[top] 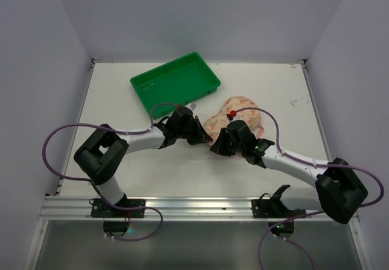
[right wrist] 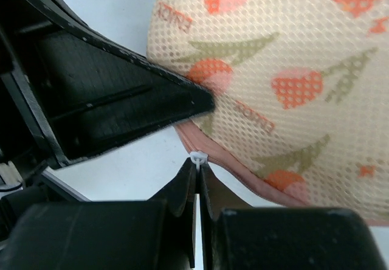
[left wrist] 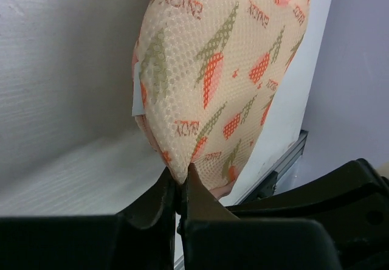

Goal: Unzip the laundry bag and remove the bra

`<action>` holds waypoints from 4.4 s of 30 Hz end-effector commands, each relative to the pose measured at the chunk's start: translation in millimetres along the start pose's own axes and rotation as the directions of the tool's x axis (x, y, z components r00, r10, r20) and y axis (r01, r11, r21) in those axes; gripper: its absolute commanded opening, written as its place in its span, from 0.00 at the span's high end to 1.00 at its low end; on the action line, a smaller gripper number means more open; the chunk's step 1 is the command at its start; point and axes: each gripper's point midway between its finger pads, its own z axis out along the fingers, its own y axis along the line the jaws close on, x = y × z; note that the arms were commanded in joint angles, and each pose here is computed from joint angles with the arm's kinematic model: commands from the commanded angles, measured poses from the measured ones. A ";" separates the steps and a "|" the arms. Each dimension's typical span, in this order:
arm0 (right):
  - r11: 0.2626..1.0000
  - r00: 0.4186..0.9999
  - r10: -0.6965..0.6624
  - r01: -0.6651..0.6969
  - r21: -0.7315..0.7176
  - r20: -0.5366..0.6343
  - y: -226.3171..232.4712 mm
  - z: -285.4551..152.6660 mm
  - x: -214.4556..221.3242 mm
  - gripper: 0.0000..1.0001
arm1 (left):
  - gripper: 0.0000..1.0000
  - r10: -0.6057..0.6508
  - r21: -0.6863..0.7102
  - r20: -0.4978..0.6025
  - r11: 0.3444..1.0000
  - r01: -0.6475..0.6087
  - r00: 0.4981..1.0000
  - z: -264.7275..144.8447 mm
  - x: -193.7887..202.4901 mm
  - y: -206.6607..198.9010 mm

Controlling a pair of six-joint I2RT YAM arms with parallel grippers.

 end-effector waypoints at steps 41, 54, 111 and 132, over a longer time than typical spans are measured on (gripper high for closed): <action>0.987 0.999 -0.046 0.043 -0.153 -0.015 43.6 20.1 -27.6 1.00 | 0.11 0.016 -0.060 0.117 0.998 -0.009 0.993 -15.2 -30.6 11.0; 1.000 1.000 0.003 -0.004 0.013 0.014 -15.2 -8.8 -11.7 1.00 | 1.00 -0.003 -0.154 0.206 0.987 0.035 0.979 -42.5 -46.6 45.3; 0.986 0.997 -0.031 0.018 -0.166 -0.074 39.9 19.0 -16.9 1.00 | 0.38 0.153 0.056 0.002 0.987 -0.153 0.988 3.7 -17.6 -9.1; 0.996 0.992 0.059 -0.051 0.070 -0.113 -61.9 -56.0 59.8 1.00 | 1.00 0.218 0.018 0.038 0.976 -0.218 0.975 17.7 -64.4 4.8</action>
